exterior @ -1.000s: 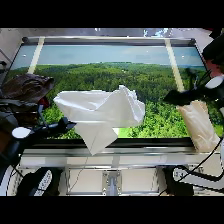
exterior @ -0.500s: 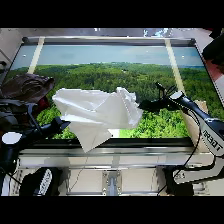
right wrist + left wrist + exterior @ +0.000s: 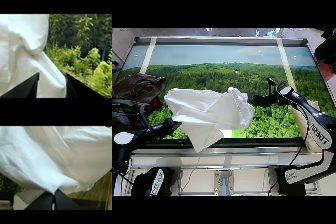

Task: Fold the shirts.

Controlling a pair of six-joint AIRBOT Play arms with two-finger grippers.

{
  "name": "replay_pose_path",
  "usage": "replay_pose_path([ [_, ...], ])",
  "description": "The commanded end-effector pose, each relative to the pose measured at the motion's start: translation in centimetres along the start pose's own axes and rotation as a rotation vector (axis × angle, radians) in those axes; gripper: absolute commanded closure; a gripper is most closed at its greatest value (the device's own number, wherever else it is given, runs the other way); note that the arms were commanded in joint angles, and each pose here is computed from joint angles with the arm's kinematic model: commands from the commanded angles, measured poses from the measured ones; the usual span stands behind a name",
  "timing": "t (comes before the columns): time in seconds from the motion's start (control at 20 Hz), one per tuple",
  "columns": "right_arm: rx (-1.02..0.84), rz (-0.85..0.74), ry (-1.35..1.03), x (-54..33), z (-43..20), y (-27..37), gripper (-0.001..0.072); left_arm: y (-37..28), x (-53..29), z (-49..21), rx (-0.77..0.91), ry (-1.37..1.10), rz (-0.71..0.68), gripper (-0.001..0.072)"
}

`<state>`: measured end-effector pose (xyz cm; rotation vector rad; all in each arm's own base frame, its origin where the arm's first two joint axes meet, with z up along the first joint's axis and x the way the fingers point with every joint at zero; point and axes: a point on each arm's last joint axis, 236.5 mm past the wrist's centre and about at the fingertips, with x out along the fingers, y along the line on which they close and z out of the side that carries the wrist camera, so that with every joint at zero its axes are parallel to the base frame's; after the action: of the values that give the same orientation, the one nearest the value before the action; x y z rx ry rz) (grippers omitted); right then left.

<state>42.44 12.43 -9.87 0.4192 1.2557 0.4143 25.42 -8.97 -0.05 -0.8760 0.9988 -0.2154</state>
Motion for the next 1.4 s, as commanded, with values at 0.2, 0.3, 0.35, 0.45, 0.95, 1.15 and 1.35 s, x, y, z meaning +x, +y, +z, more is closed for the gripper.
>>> replay_pose_path([
  [0.2, 0.035, 0.105, 0.222, 2.2, -5.2, 1.1, 0.0310, 0.0, 0.0, 0.1, 0.001, -0.002, 0.001, 0.0699],
  [0.3, 0.018, 0.176, 0.210, 2.1, -4.9, 2.9, 0.0672, 0.0, 0.0, 0.1, 0.002, -0.005, 0.001, 0.0699],
  [0.35, 0.007, 0.224, 0.200, 1.7, -4.6, 4.2, 0.0692, -0.1, -0.1, 0.5, 0.006, -0.017, 0.001, 0.0699],
  [0.45, -0.044, 0.296, 0.201, -0.5, -3.9, 6.8, 0.0693, -1.1, -1.1, 2.7, 0.042, -0.084, -0.004, 0.0700],
  [0.95, -0.680, 0.149, -0.500, -39.9, -4.5, 28.1, 0.0696, -15.0, -31.3, 18.3, 0.586, -0.817, 0.441, 0.0701],
  [1.15, -0.858, 0.141, -0.979, -54.9, -10.7, 35.6, 0.0698, -23.3, -38.1, 15.6, 0.759, -1.000, 0.456, 0.0701],
  [1.35, -0.767, -0.003, -1.072, -57.7, -9.3, 33.4, 0.0698, -27.9, -36.5, 12.9, 0.831, -0.948, 0.264, 0.0701],
])
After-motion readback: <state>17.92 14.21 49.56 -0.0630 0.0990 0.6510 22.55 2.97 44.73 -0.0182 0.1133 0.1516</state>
